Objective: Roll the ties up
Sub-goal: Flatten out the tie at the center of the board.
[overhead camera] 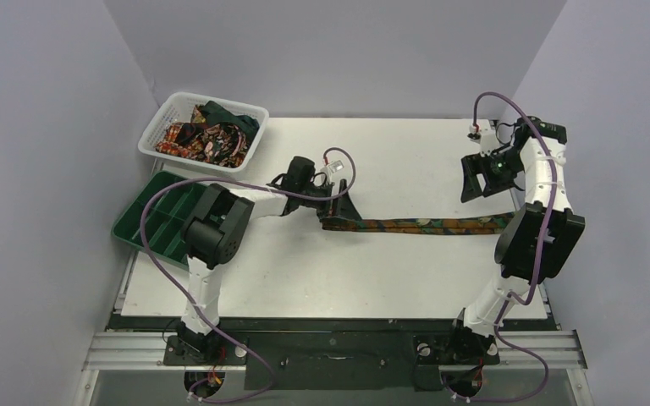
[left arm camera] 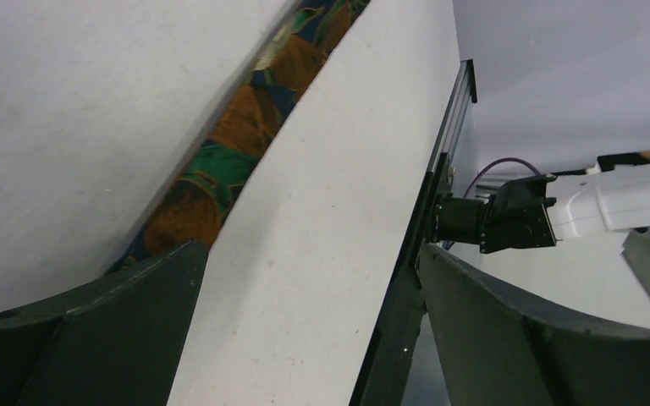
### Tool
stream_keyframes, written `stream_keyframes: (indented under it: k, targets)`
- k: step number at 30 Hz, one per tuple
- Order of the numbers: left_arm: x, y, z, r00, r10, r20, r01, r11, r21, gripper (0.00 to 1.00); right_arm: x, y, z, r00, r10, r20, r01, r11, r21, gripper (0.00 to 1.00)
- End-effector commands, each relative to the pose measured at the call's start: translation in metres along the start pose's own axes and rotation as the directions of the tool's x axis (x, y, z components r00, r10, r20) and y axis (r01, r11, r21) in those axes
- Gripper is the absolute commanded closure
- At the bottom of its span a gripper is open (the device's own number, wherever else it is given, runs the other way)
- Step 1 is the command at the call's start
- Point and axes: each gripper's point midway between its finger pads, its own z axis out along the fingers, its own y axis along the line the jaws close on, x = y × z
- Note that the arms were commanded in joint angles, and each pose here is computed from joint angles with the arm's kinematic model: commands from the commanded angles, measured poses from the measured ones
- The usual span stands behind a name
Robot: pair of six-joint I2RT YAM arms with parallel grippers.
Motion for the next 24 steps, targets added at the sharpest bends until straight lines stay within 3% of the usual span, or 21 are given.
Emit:
stream_keyframes:
  k: [1, 5, 8, 10, 11, 14, 16, 18, 21, 24]
  targets:
    - [0.004, 0.027, -0.001, 0.985, -0.173, -0.007, 0.174, 0.982, 0.071, 0.03, 0.009, 0.01, -0.003, 1.0, 0.027, -0.014, -0.028, 0.999, -0.043, 0.3]
    - [0.032, 0.06, 0.002, 0.953, -0.298, -0.042, 0.3, 0.953, 0.033, 0.03, 0.014, 0.006, -0.004, 0.999, 0.03, -0.025, -0.031, 0.999, -0.027, 0.3]
    - [0.025, 0.064, -0.001, 0.963, -0.268, -0.023, 0.269, 0.963, 0.037, 0.03, 0.015, 0.005, -0.004, 1.0, 0.004, -0.024, -0.005, 1.0, -0.023, 0.3]
    - [0.014, 0.048, -0.007, 0.986, -0.167, -0.025, 0.168, 0.985, 0.04, 0.03, 0.012, 0.007, -0.002, 0.999, -0.032, -0.019, 0.032, 0.999, -0.019, 0.31]
    - [0.002, 0.029, -0.011, 0.998, -0.057, -0.006, 0.057, 0.997, 0.056, 0.03, 0.012, 0.007, 0.0, 0.998, -0.05, -0.023, 0.05, 0.999, -0.016, 0.31]
    - [-0.012, -0.003, -0.025, 0.993, 0.118, 0.02, -0.118, 0.992, 0.038, 0.03, 0.001, 0.014, 0.009, 0.977, -0.214, -0.015, 0.214, 0.977, 0.003, 0.33]
    - [-0.025, -0.021, -0.041, 0.955, 0.289, 0.071, -0.289, 0.957, -0.003, 0.03, -0.005, 0.019, 0.02, 0.942, -0.333, -0.034, 0.334, 0.942, 0.021, 0.33]
    - [-0.034, -0.026, -0.052, 0.916, 0.388, 0.1, -0.382, 0.921, -0.073, 0.03, -0.01, 0.025, 0.034, 0.896, -0.44, -0.066, 0.442, 0.897, 0.028, 0.34]
    - [-0.04, -0.02, -0.066, 0.867, 0.489, 0.099, -0.466, 0.864, -0.189, 0.03, -0.02, 0.042, 0.054, 0.826, -0.557, -0.088, 0.559, 0.829, 0.005, 0.34]
    - [-0.044, -0.02, -0.088, 0.783, 0.615, 0.092, -0.57, 0.769, -0.29, 0.03, -0.029, 0.061, 0.073, 0.773, -0.628, -0.086, 0.629, 0.777, -0.023, 0.34]
